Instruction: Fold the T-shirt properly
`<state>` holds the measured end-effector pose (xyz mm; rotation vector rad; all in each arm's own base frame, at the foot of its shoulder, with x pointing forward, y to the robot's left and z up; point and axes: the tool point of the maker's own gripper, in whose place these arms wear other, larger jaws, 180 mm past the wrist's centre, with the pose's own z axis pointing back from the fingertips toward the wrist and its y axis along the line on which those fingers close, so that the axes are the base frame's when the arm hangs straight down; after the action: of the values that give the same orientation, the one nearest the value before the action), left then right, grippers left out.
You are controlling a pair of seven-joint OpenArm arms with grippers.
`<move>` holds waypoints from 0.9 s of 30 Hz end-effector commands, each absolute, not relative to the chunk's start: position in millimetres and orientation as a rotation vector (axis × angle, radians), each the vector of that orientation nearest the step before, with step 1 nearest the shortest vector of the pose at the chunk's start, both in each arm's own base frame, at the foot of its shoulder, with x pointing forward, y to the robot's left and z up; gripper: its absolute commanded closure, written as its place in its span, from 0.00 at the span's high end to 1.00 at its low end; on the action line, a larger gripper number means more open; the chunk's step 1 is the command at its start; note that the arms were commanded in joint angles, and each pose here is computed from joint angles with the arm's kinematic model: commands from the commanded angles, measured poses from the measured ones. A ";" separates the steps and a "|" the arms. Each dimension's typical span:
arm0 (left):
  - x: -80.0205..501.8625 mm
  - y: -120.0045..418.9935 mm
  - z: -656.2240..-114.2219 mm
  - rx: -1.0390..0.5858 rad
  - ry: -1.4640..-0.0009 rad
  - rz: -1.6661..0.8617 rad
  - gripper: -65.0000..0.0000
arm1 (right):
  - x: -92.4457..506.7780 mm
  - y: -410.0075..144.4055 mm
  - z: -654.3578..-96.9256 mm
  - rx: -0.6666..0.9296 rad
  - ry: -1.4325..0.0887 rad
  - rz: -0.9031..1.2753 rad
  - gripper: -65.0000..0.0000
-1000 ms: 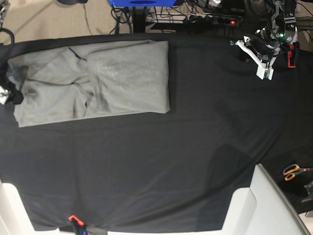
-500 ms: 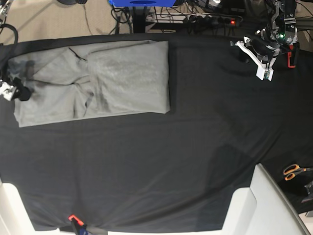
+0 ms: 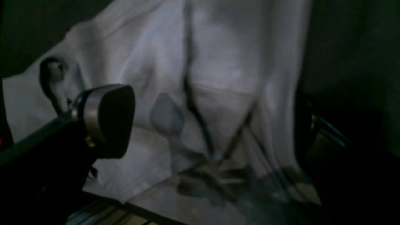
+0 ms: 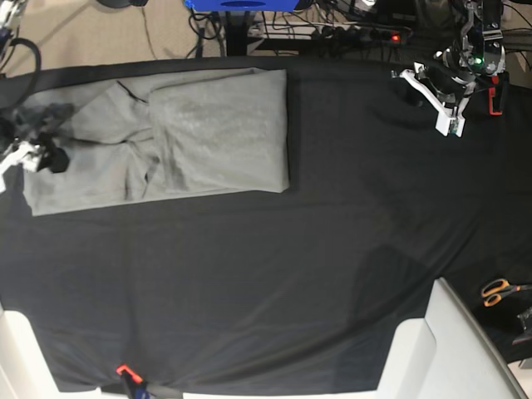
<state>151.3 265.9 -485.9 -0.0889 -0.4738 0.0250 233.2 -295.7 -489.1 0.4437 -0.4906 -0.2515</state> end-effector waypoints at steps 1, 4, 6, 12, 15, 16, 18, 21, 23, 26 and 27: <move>149.6 270.5 -484.4 -0.074 -0.465 0.013 0.00 | 194.3 -279.4 -511.7 0.436 -0.310 -0.205 1.00; 149.6 270.5 -484.4 -0.074 -0.465 0.013 0.00 | 196.1 -278.8 -510.6 0.434 -0.320 -0.201 0.99; 149.6 270.5 -484.4 -0.074 -0.465 0.013 0.00 | 196.1 -279.0 -510.6 0.433 -0.323 -0.202 0.89; 147.3 269.9 -485.3 -0.076 -0.461 0.014 0.00 | 198.7 -279.9 -509.4 0.432 -0.330 -0.201 0.30; 145.8 269.9 -485.7 -0.076 -0.458 0.014 0.00 | 206.5 -280.7 -506.1 0.432 -0.345 -0.198 0.03; 145.7 269.4 -485.9 -0.077 -0.458 0.015 0.00 | 208.0 -281.4 -505.2 0.431 -0.348 -0.197 0.00; 145.7 269.4 -485.9 -0.077 -0.458 0.015 0.00 | 208.8 -284.0 -504.1 0.427 -0.351 -0.199 0.02; 145.0 269.4 -486.1 -0.077 -0.456 0.015 0.00 | 213.1 -301.8 -496.3 0.393 -0.366 -0.195 0.01; 145.0 269.4 -486.1 -0.077 -0.456 0.015 0.00 | 219.4 -307.5 -492.2 0.383 -0.395 -0.197 0.01; 145.0 269.4 -486.1 -0.077 -0.456 0.015 0.00 | 230.3 -325.6 -481.8 0.346 -0.464 -0.200 0.01; 145.0 269.4 -486.1 -0.077 -0.456 0.015 0.00 | 232.7 -328.2 -479.9 0.340 -0.478 -0.200 0.01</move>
<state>149.6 265.8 -486.3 -0.0890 -0.4734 0.0257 221.0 -310.4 -493.2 0.3747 -0.4329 -0.2021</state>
